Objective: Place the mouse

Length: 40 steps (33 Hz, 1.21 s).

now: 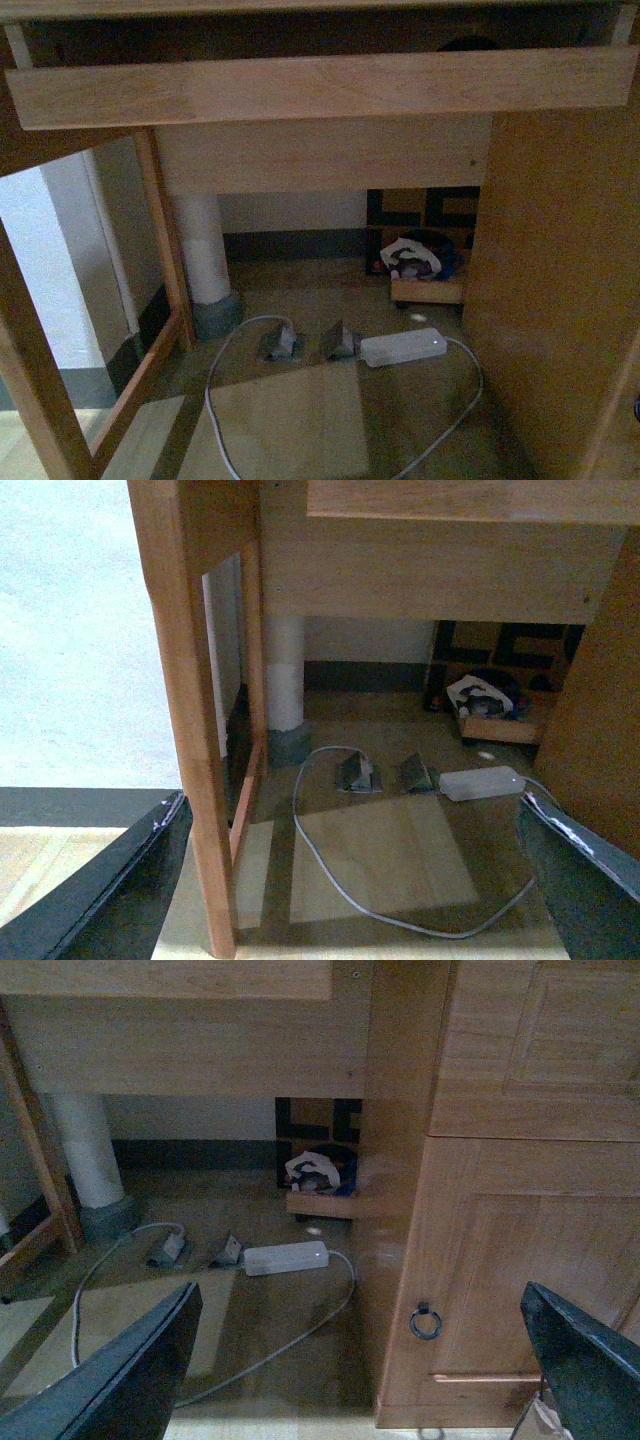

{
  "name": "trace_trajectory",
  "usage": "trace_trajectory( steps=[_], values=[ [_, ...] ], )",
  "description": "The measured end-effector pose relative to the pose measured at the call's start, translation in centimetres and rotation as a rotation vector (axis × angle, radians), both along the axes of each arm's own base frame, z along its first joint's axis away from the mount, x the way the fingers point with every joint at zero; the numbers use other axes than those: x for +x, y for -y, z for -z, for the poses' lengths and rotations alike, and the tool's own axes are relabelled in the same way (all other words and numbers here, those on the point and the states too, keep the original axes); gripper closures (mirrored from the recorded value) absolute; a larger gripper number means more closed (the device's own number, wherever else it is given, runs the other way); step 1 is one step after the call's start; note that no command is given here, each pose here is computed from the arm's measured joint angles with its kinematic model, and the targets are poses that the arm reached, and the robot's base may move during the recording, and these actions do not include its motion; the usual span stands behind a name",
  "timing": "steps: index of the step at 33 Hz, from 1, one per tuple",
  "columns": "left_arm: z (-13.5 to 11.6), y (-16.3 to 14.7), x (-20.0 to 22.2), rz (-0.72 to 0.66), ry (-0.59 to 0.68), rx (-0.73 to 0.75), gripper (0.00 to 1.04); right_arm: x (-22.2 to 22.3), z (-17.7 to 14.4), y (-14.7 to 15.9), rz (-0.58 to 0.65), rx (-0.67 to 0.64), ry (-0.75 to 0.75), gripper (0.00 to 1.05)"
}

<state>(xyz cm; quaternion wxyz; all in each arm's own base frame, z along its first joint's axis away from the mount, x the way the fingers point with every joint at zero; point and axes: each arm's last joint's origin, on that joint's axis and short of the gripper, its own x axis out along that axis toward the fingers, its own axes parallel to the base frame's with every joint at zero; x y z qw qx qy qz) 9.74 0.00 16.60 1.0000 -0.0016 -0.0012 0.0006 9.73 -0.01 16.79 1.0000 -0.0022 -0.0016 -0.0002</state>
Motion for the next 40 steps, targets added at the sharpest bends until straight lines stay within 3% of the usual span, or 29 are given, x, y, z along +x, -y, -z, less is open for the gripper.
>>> trace_trajectory(
  steps=[40],
  values=[
    [-0.02,0.0,0.0,0.0,0.002,0.0,0.07,0.0,-0.01,0.0,0.0,0.0,0.001,0.07]
  ],
)
